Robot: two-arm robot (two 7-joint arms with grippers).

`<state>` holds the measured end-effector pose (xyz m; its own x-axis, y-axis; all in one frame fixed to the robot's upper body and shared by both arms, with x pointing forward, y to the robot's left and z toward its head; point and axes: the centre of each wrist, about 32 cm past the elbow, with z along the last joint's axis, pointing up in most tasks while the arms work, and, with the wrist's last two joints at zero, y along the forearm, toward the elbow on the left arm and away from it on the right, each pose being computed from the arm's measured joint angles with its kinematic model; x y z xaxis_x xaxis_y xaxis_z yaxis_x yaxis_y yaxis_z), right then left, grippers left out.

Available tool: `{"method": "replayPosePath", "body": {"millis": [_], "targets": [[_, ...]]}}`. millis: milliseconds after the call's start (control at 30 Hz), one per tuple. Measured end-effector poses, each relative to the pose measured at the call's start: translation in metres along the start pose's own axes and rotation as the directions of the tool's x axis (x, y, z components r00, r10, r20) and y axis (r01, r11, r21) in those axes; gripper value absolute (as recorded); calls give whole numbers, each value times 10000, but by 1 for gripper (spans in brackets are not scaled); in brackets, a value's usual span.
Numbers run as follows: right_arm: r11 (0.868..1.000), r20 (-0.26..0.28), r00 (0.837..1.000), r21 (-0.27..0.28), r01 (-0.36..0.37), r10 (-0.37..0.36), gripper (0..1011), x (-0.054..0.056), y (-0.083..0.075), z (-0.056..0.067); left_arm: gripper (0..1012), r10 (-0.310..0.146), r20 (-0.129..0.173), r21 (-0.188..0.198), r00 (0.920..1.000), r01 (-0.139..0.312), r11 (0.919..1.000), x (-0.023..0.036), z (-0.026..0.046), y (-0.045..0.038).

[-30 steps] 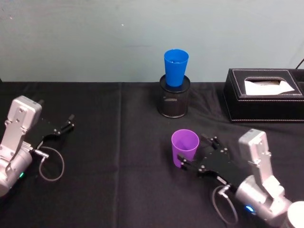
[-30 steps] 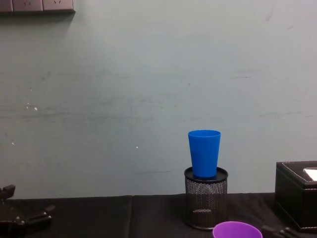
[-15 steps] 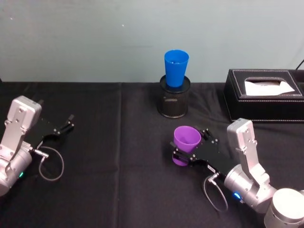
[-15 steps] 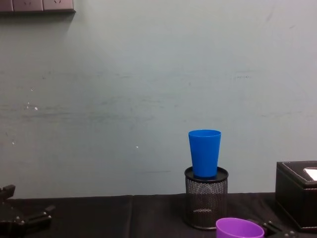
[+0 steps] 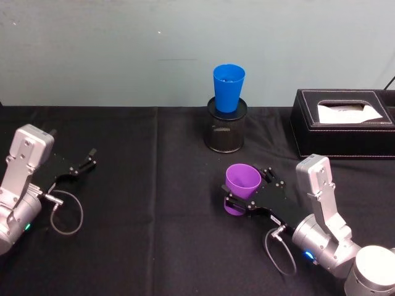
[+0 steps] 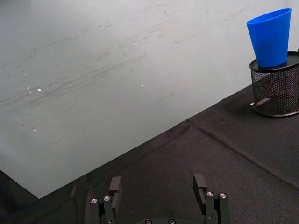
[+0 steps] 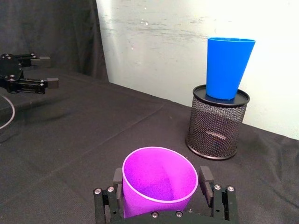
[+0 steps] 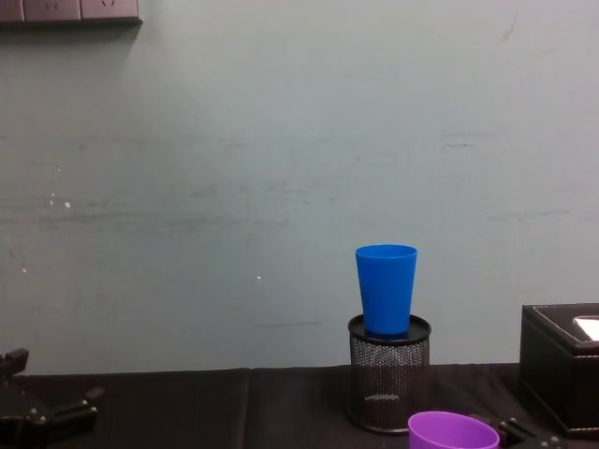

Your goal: Pick up one cup with a gripper and tap it against the other cup.

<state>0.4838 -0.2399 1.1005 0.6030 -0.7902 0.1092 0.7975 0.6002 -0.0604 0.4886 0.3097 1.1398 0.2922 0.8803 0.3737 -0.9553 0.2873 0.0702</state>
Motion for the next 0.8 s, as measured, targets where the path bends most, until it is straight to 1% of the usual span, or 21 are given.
{"method": "replayPosePath", "body": {"millis": [100, 267, 400, 733, 800], "targets": [[10000, -1, 10000, -1, -2, 2, 997, 0, -2, 0, 1000, -1, 0, 0, 10000, 1, 10000, 0, 0, 0], [10000, -3, 10000, -2, -3, 3, 908, 0, -4, 1, 1000, 0, 0, 1, 10000, 0, 10000, 0, 0, 0], [10000, -7, 10000, -2, -3, 3, 805, 0, -5, 3, 1000, 0, 1, 0, 10000, 0, 10000, 0, 0, 0], [10000, -9, 10000, -10, -3, 3, 757, 0, -8, 2, 1000, -1, 0, 0, 10000, 1, 10000, 0, 0, 0], [10000, 12, 10000, 12, -10, 10, 750, -2, -14, 40, 1000, 0, 0, 1, 10000, 0, 10000, 0, 0, 0]]}}
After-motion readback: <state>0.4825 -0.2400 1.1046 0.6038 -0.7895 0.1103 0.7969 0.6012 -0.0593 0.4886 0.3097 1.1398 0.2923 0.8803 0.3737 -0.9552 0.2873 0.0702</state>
